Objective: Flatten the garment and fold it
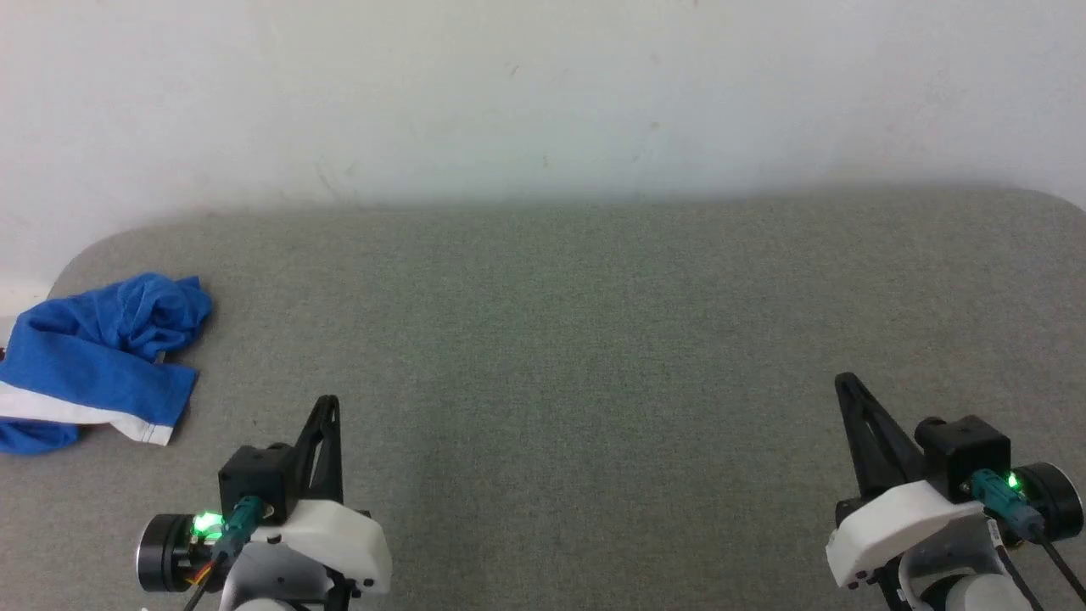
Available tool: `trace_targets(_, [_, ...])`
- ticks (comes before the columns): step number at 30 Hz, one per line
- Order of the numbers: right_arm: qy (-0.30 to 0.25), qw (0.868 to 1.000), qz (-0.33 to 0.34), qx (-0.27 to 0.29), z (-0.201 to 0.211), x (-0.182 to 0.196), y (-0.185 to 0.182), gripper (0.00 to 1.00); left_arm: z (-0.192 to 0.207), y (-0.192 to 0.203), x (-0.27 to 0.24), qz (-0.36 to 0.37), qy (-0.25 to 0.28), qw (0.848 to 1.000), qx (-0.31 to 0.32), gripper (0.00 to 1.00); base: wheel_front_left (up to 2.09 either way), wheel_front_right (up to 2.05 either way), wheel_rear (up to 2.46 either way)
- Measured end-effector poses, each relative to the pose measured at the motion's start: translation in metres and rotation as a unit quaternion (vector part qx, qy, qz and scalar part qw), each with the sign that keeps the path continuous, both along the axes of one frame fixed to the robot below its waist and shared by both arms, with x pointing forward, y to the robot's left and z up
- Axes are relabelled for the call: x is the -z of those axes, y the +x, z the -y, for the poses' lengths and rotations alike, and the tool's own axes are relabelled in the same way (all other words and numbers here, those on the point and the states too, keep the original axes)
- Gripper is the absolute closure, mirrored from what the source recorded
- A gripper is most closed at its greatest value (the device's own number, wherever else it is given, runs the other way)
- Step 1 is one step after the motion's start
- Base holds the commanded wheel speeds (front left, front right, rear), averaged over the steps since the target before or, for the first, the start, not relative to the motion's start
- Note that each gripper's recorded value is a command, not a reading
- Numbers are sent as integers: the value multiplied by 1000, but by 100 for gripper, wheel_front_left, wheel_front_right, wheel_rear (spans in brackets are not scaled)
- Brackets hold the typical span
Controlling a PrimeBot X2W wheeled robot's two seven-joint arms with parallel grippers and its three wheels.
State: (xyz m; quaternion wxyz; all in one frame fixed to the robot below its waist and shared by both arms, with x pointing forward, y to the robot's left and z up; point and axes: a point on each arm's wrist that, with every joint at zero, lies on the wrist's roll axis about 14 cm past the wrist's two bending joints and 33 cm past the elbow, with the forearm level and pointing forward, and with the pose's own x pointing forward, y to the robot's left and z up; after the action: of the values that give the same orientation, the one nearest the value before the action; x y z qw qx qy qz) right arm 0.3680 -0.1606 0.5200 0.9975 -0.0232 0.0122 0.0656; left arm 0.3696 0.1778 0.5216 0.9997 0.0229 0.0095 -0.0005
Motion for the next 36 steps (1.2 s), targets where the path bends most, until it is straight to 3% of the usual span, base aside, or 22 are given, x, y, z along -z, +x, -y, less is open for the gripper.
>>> trace_targets(23, [0, 1000, 0, 0, 0, 0, 0, 100, 0, 0, 0, 0, 0, 1000, 0, 100, 0, 0, 0])
trace_targets(24, [0, 1000, 0, 0, 0, 0, 0, 0, 0, 0, 0, 0, 0, 1000, 0, 0, 0, 0, 0])
trace_targets(36, [2, 1000, 1, 1, 1, 1, 0, 0, 2, 0, 2, 0, -2, 1000, 3, 0, 0, 0, 0])
